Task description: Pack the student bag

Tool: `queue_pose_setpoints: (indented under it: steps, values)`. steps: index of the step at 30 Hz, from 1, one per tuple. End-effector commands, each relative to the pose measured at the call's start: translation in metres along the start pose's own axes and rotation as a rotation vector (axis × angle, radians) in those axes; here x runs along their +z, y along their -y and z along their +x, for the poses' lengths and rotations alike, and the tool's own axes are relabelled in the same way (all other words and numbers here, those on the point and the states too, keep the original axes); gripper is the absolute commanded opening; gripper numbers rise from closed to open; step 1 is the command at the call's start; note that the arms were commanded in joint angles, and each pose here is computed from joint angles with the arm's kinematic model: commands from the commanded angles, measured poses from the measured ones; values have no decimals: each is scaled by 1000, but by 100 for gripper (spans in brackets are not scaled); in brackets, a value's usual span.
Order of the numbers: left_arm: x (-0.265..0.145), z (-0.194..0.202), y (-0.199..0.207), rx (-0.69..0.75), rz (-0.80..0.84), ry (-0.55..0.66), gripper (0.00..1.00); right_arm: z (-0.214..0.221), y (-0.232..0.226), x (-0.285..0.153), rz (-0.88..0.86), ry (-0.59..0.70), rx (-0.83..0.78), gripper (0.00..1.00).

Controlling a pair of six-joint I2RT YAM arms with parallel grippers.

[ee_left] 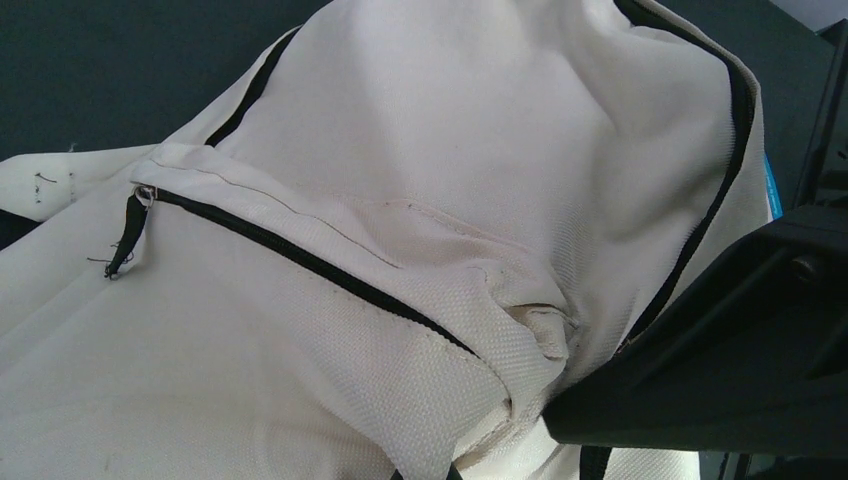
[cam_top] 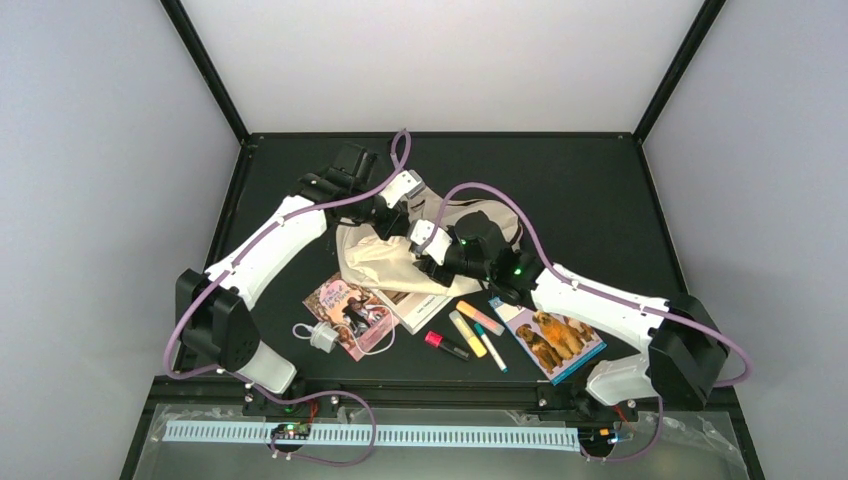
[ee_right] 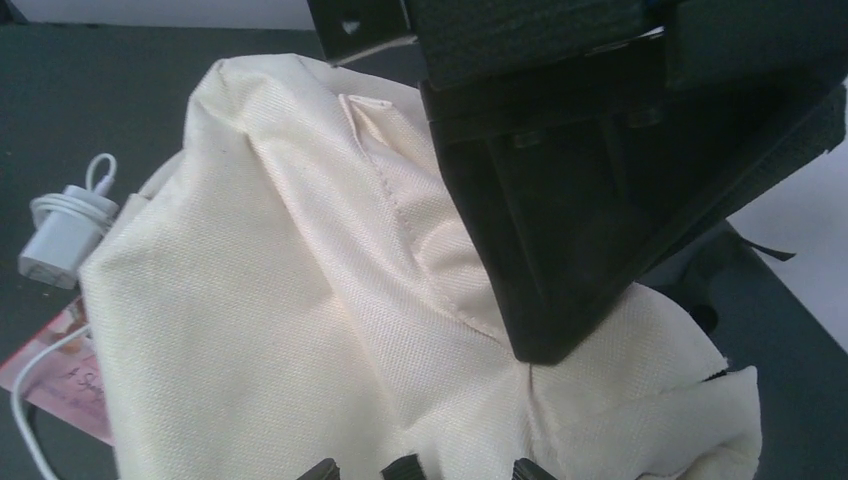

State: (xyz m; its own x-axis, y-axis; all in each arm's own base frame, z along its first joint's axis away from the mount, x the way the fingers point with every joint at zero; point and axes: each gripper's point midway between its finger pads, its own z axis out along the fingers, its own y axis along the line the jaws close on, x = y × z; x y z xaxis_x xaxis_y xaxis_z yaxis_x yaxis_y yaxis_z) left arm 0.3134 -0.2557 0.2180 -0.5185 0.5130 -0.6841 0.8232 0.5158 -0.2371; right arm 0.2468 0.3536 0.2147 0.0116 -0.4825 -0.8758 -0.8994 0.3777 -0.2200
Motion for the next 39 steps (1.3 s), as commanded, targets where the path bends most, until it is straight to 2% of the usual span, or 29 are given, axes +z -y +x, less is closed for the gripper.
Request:
queue_pose_setpoints:
  steps: [1, 12, 15, 18, 19, 23, 28, 35, 39]
  values:
    - [-31, -40, 24, 65, 45, 139, 2, -10, 19, 4, 93, 1, -65, 45]
    - [-35, -43, 28, 76, 59, 149, 2, 10, 28, 13, 154, -67, -130, 42]
    - [-35, -43, 30, 78, 72, 151, 1, 12, 36, 13, 203, -74, -138, 29]
    - [-35, -42, 31, 85, 76, 150, 1, 7, 44, 7, 247, -65, -114, 6]
    - [-36, -42, 31, 90, 74, 147, 1, 6, 47, 4, 268, -59, -102, 1]
    - [-37, -36, 25, 108, 31, 128, 1, 7, 63, -15, 353, -37, -18, 1]
    - [-36, -25, 14, 132, -30, 95, 2, 16, 89, -52, 428, 2, 185, 1]
    - [-38, -19, 8, 144, -56, 85, 2, 65, 126, -93, 506, 6, 476, 1]
    - [-40, -20, 11, 145, -52, 91, 2, 64, 128, -101, 484, 38, 503, 1]
